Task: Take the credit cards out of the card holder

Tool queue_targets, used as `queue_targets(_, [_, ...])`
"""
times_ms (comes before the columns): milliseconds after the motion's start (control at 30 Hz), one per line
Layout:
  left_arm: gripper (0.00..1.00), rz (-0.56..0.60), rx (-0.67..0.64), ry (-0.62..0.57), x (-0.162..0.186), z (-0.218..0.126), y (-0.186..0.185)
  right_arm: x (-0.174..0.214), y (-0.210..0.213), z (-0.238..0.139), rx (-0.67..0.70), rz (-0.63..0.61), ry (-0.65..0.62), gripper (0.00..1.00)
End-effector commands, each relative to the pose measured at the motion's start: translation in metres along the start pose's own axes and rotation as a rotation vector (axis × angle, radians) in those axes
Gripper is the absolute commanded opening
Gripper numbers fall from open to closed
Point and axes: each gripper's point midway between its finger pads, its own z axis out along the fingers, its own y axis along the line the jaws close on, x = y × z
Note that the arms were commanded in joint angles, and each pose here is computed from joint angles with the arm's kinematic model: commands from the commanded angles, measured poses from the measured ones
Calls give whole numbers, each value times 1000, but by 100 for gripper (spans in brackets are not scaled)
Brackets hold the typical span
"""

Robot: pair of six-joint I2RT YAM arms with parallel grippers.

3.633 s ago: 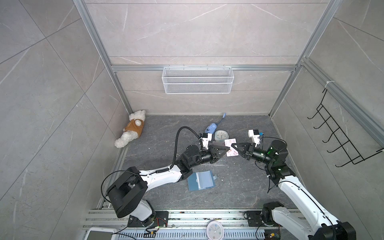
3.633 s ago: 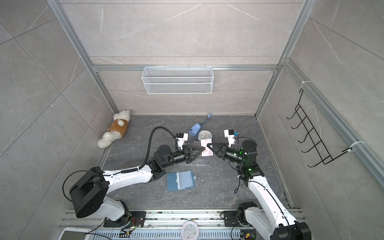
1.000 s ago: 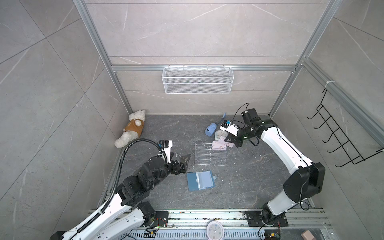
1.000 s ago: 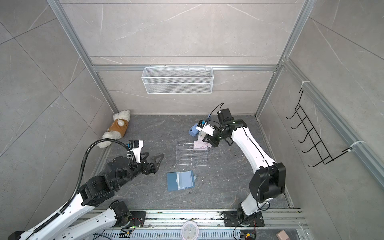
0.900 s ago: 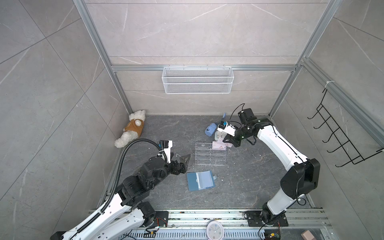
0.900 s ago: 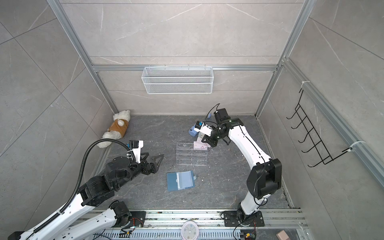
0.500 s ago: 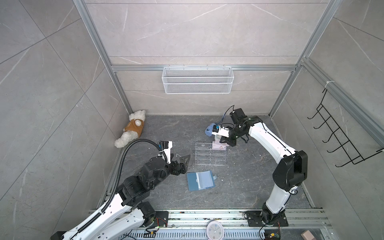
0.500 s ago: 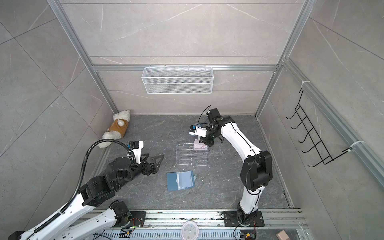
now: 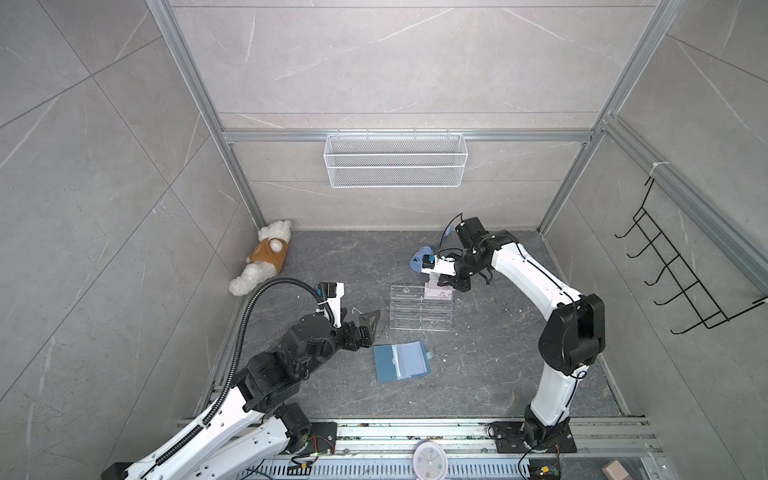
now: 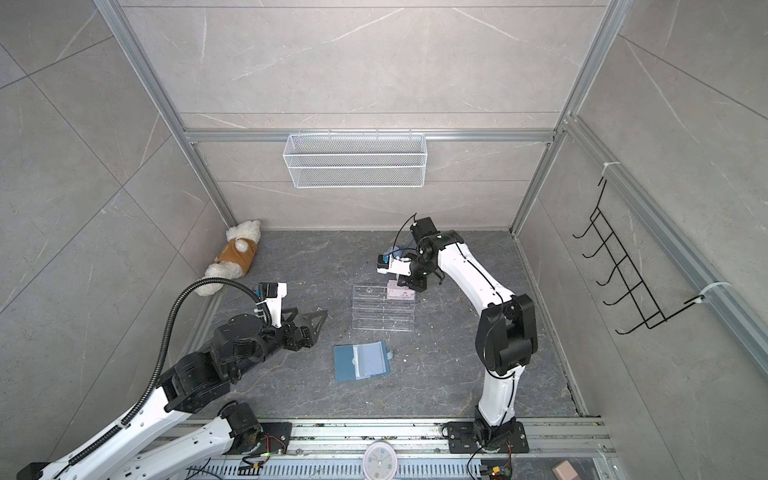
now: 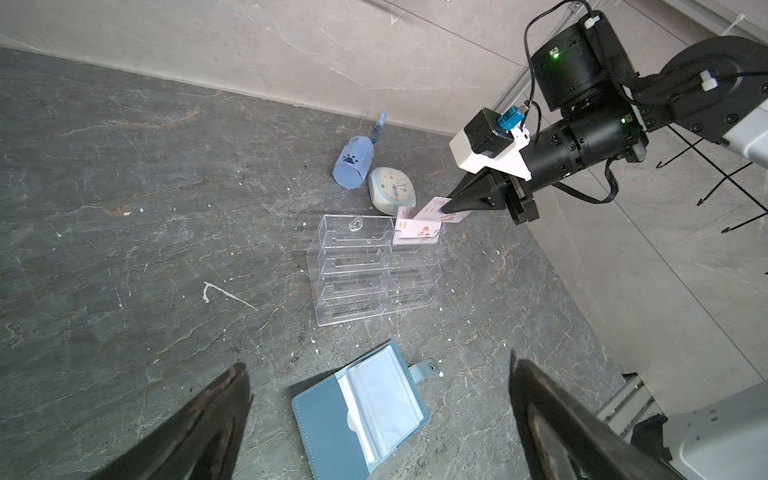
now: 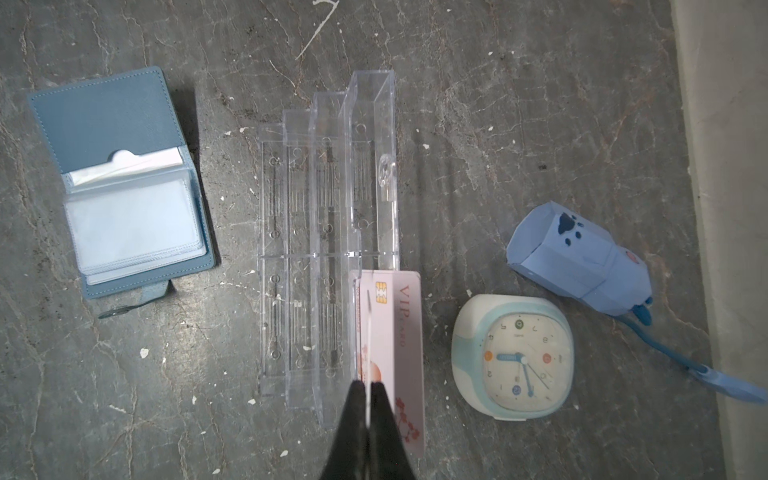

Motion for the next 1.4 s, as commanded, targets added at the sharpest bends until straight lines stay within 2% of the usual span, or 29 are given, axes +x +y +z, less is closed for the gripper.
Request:
queue_targets(0, [98,-13,-8,-28,-4,-4,3,-4,-2,2,-7,-35,-12,0])
queue_targets(1367, [98,-17,-18,-26,1,-4,8,5,-4,31,-64,30,5,1])
